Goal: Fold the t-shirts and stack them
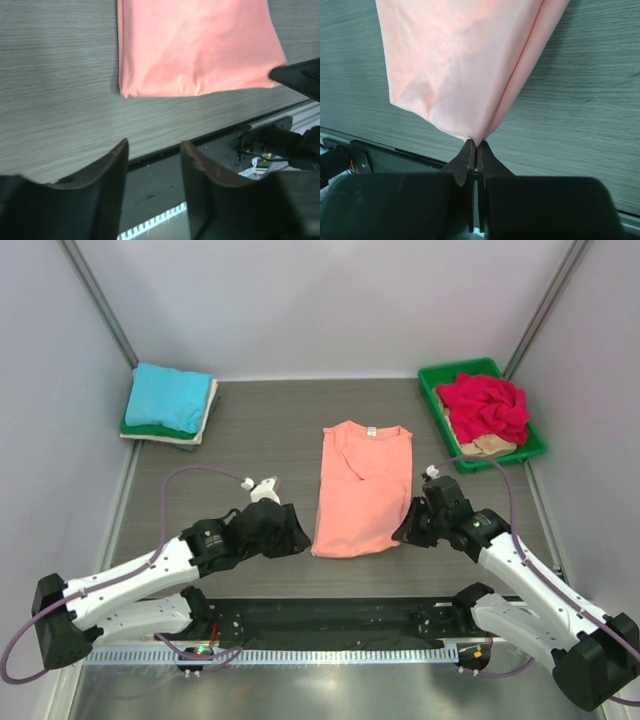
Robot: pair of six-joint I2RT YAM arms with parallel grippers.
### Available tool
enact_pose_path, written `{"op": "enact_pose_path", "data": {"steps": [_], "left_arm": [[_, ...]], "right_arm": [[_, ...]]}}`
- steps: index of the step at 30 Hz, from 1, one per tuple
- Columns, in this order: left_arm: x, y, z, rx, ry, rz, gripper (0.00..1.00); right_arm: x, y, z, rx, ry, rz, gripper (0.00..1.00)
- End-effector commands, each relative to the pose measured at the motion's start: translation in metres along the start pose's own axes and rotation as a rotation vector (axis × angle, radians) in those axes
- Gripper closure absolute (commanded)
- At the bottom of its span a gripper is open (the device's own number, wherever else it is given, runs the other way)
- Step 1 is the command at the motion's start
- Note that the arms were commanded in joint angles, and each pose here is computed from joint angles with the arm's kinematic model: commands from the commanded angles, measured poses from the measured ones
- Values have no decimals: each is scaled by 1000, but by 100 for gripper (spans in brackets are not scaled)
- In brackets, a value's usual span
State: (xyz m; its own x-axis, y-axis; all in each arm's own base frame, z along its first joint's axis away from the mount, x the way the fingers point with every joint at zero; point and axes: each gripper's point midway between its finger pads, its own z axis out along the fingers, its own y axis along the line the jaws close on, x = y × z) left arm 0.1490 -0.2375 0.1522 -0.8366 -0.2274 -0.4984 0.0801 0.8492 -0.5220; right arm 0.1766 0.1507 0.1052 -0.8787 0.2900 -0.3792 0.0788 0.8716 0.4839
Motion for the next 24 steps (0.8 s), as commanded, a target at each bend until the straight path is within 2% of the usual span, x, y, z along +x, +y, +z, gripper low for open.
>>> {"op": "enact_pose_path", "data": {"steps": [1, 2, 4, 5, 9, 18, 24], "left_arm": [[9, 5, 23, -7, 2, 18, 50], [19, 6, 32, 3, 34, 20, 42], [29, 7, 49, 43, 34, -1, 34], [36, 11, 58, 39, 51, -3, 33], [45, 6, 81, 73, 61, -13, 33], [54, 12, 104, 53, 70, -37, 42], [47, 33, 108, -37, 3, -65, 44]], "right_arm": [[-1, 3, -2, 3, 1, 15, 99], [0, 0, -1, 6, 2, 16, 99], [6, -7, 1, 20, 4, 21, 99], [8, -10, 3, 24, 6, 21, 99], [17, -17, 7, 33, 29, 23, 99], [19, -19, 10, 37, 34, 25, 99], [19, -19, 11, 36, 32, 23, 99]]}}
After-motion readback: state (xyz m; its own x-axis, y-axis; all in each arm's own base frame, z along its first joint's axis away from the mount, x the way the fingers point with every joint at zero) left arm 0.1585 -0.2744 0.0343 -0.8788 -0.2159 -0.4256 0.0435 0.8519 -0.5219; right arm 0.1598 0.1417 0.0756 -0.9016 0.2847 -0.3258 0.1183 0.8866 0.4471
